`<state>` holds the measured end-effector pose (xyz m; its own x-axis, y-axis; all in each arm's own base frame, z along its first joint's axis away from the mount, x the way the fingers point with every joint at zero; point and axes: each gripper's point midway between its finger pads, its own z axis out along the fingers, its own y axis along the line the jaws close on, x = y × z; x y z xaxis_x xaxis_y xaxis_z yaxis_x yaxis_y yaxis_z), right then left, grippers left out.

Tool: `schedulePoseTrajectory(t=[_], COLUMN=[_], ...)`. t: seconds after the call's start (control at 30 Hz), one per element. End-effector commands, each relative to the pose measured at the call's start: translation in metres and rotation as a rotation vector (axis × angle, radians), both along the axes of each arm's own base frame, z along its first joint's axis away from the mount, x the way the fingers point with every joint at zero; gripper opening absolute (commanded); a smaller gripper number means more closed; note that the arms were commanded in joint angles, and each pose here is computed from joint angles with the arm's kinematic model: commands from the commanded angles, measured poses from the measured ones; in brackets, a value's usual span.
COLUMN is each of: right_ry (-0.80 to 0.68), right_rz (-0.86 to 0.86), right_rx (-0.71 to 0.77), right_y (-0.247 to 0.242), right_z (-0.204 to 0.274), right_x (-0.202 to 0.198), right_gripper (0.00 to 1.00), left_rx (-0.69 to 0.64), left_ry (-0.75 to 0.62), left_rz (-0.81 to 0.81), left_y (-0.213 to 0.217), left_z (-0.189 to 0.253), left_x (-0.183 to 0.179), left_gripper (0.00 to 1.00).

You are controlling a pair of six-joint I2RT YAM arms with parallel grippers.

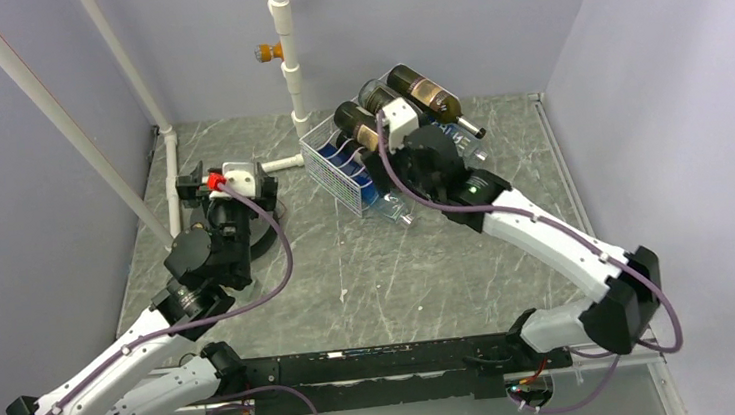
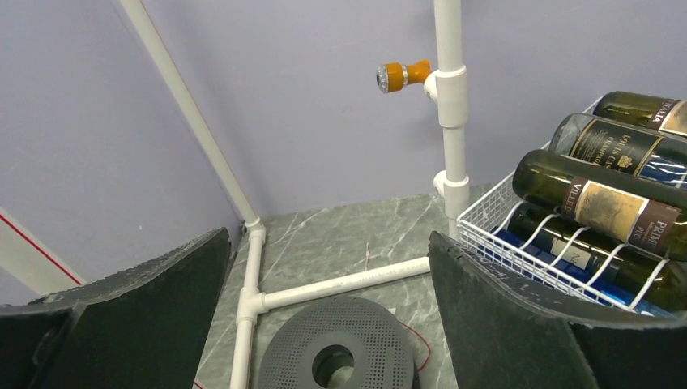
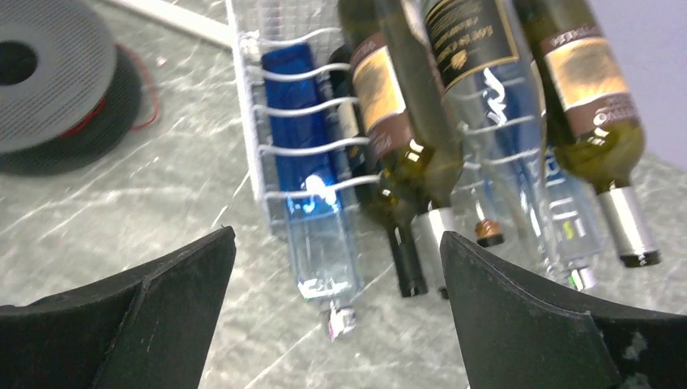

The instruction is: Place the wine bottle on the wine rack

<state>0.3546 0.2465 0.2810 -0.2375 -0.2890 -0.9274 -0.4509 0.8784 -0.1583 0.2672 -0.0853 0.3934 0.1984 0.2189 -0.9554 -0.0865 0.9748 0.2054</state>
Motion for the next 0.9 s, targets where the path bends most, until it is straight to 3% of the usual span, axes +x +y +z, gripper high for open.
schedulePoseTrajectory(t=[0.0,0.1,0.3,0.4,0.6,0.87], right_ry=[0.076,0.061,-0.009,0.010,0.056,0.051], right_rz=[0.098,0.079,0.091,0.151,0.232,0.263], right_rx=[0.111,0.119,0.192,0.224,0.254,0.284], right_y=[0.001,-0.013,-0.027,-0.016,0.000,-0.003], right_z=[-0.007,-0.005,-0.001,-0.004,0.001,0.000], right_x=[-0.041,-0.052,-0.069,-0.077,-0.084,-0.097], right_gripper=[1.00,1.00,1.00,1.00,1.00,1.00], left_rx=[-0.026,-0.079,-0.215,-0.277,-0.323,-0.304], left_ry=[-0.041,-0.019,0.246,0.278,0.333,0.570], left_rz=[-0.012,-0.007,0.058,0.124,0.178,0.320], left_y=[0.001,0.003,0.029,0.054,0.070,0.072], left_z=[0.015,0.024,0.006,-0.007,-0.039,-0.105], left_x=[-0.003,-0.005,-0.028,-0.045,-0.050,-0.028], left_gripper=[0.99,1.00,0.99,1.00,0.99,0.99])
